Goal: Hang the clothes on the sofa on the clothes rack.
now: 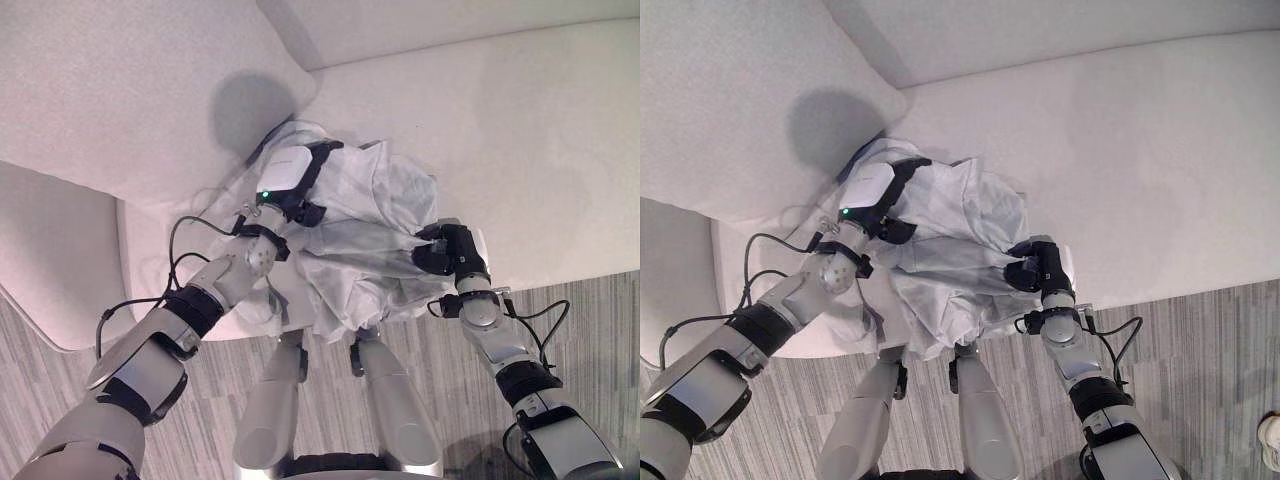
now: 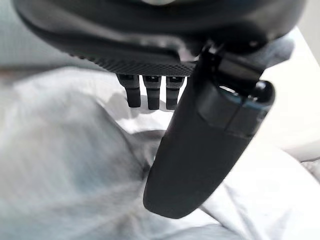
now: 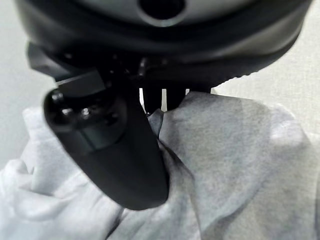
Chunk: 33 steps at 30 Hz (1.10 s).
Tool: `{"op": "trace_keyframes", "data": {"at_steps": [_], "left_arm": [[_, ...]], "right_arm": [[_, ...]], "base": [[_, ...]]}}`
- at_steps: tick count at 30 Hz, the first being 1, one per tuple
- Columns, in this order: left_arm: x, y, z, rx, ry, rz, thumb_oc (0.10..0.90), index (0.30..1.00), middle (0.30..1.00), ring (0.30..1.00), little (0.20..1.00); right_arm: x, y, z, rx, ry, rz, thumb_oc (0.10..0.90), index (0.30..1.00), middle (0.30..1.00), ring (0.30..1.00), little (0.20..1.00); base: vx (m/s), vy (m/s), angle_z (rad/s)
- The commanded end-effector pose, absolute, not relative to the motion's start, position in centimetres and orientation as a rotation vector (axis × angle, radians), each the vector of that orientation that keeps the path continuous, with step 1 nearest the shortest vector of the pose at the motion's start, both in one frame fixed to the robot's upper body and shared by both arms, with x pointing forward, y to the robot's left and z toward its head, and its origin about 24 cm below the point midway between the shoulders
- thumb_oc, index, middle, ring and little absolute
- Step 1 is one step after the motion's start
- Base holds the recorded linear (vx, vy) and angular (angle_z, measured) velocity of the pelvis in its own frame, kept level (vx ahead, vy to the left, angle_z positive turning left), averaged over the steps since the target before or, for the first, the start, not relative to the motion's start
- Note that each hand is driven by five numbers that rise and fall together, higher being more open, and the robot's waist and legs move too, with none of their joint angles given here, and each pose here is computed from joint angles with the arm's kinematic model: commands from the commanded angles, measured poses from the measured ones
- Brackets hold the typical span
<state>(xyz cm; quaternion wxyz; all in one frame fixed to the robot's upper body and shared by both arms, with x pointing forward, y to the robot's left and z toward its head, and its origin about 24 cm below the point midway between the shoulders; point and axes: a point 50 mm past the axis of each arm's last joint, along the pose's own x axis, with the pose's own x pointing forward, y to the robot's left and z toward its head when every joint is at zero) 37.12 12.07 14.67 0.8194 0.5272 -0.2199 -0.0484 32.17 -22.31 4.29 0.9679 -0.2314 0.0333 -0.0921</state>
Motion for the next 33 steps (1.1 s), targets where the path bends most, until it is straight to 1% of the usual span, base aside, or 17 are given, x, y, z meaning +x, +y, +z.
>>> {"op": "trace_keyframes", "data": {"at_steps": [1,4,9,14,16,18,19,21,22,23,26,27,31,32,33], "left_arm": [[38.3,13.1,18.5,1.150,-0.583,0.041,0.400,0.300,0.300,0.300,0.300],[38.3,13.5,18.1,1.158,-0.566,0.054,0.400,0.300,0.300,0.300,0.300],[37.9,15.4,16.6,1.119,-0.493,0.090,0.400,0.300,0.300,0.300,0.300],[37.2,17.1,17.1,1.064,-0.500,0.149,0.400,0.300,0.300,0.300,0.300],[35.8,18.4,18.1,0.969,-0.554,0.194,0.400,0.300,0.300,0.300,0.300],[34.9,18.7,18.2,0.928,-0.576,0.197,0.400,0.300,0.300,0.300,0.300],[33.4,19.5,18.5,0.873,-0.617,0.206,0.400,0.300,0.300,0.300,0.300],[31.6,20.7,18.1,0.821,-0.621,0.226,0.400,0.300,0.300,0.300,0.300],[31.6,20.8,18.1,0.821,-0.618,0.226,0.400,0.300,0.300,0.300,0.300],[29.8,22.1,18.6,0.767,-0.652,0.280,0.400,0.300,0.300,0.300,0.300],[28.3,22.8,19.4,0.756,-0.695,0.310,0.400,0.300,0.300,0.300,0.300],[27.2,24.3,21.0,0.750,-0.755,0.403,0.400,0.300,0.300,0.300,0.300],[25.2,26.5,24.1,0.831,-0.870,0.543,0.400,0.300,0.300,0.300,0.300],[25.1,26.6,24.2,0.833,-0.870,0.546,0.400,0.300,0.300,0.300,0.300],[24.2,27.3,25.4,0.885,-0.917,0.588,0.400,0.300,0.300,0.300,0.300]], "right_arm": [[31.1,-25.3,6.2,-0.518,-0.029,-0.272,0.400,0.300,0.300,0.300,0.300],[30.8,-25.4,6.1,-0.512,-0.031,-0.281,0.400,0.300,0.300,0.300,0.300],[30.5,-26.6,7.3,-0.503,-0.078,-0.340,0.400,0.300,0.300,0.300,0.300],[30.4,-27.4,9.1,-0.530,-0.135,-0.374,0.400,0.300,0.300,0.300,0.300],[30.5,-27.4,11.4,-0.586,-0.220,-0.354,0.400,0.300,0.300,0.300,0.300],[30.3,-27.3,12.1,-0.614,-0.247,-0.330,0.400,0.300,0.300,0.300,0.300],[30.1,-27.4,13.7,-0.657,-0.304,-0.296,0.400,0.300,0.300,0.300,0.300],[29.7,-27.4,15.3,-0.701,-0.358,-0.262,0.400,0.300,0.300,0.300,0.300],[29.7,-27.3,15.3,-0.702,-0.357,-0.260,0.400,0.300,0.300,0.300,0.300],[29.1,-28.0,17.6,-0.744,-0.434,-0.274,0.400,0.300,0.300,0.300,0.300],[29.0,-29.0,19.3,-0.780,-0.469,-0.315,0.400,0.300,0.300,0.300,0.300],[29.0,-28.9,22.3,-0.820,-0.568,-0.345,0.400,0.300,0.300,0.300,0.300],[29.1,-27.8,26.2,-0.866,-0.702,-0.329,0.400,0.300,0.300,0.300,0.300],[29.1,-27.7,26.2,-0.864,-0.704,-0.327,0.400,0.300,0.300,0.300,0.300],[28.9,-27.5,27.0,-0.862,-0.737,-0.317,0.400,0.300,0.300,0.300,0.300]], "base": [[0.00,0.000,0.00],[0.00,0.000,0.00],[0.00,-0.007,0.00],[0.00,-0.006,0.00],[0.01,-0.031,0.00],[0.02,-0.060,-0.01],[0.08,-0.133,0.01],[0.08,-0.129,0.14],[0.09,-0.201,0.46],[0.04,-0.152,0.46],[0.01,-0.204,0.66],[-0.08,-0.074,1.26],[-0.09,0.016,1.27],[-0.06,0.147,0.96],[-0.04,0.228,1.03]]}}
